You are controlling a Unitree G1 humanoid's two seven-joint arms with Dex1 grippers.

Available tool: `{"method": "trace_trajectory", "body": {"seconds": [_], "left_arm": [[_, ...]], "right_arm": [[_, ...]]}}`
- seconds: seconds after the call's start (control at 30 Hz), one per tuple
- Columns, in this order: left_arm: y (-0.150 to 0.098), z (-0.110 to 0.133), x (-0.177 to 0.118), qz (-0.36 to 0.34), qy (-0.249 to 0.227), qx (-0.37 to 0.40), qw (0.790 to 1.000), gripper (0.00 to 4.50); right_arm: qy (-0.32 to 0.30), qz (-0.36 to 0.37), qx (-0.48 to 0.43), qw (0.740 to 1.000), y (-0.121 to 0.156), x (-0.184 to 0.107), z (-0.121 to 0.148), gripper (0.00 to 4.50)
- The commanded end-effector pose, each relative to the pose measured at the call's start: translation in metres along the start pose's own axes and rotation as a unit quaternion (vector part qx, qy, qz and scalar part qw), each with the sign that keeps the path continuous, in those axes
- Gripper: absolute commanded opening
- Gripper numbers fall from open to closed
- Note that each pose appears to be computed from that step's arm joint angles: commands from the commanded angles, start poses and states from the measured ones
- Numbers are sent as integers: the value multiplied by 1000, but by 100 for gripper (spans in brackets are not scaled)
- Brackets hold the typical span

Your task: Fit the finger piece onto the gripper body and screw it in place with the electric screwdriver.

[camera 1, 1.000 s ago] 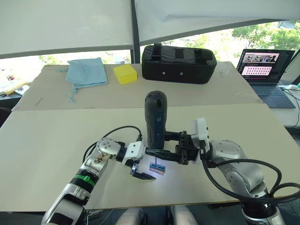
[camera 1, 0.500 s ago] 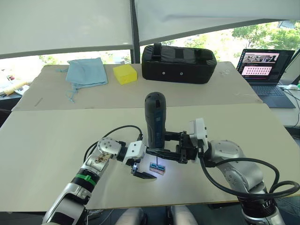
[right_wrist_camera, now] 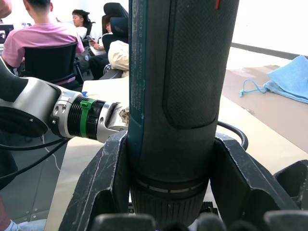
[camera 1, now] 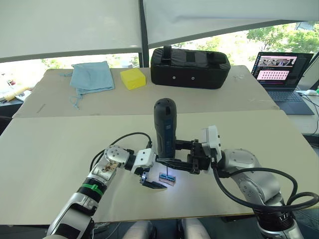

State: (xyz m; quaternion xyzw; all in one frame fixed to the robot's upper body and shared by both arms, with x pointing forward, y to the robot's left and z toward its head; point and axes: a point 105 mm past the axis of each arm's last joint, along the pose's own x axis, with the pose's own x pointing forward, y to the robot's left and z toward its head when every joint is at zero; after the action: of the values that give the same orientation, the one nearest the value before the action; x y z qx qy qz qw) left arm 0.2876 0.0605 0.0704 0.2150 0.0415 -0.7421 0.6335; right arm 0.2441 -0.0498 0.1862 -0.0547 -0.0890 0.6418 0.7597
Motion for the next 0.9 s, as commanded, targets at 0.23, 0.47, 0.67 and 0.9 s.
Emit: {"method": "trace_trajectory", "body": {"seconds": [0.23,0.47,0.67,0.9], "left_arm": [[6,7,0,7,-2,23,1000,450],[5,7,0,7,-2,24,1000,450],[5,8,0,7,-3,26,1000,450],[6,8,1,8,-4,26,1000,450]], "right_arm": [[-28,14,-35,999,5,2,19,192],[-22,4,-44,999,1,1,18,192],[-21,3,-47,999,0,1,19,192],[-15,6,-53,998,0,-1,18,192]]}}
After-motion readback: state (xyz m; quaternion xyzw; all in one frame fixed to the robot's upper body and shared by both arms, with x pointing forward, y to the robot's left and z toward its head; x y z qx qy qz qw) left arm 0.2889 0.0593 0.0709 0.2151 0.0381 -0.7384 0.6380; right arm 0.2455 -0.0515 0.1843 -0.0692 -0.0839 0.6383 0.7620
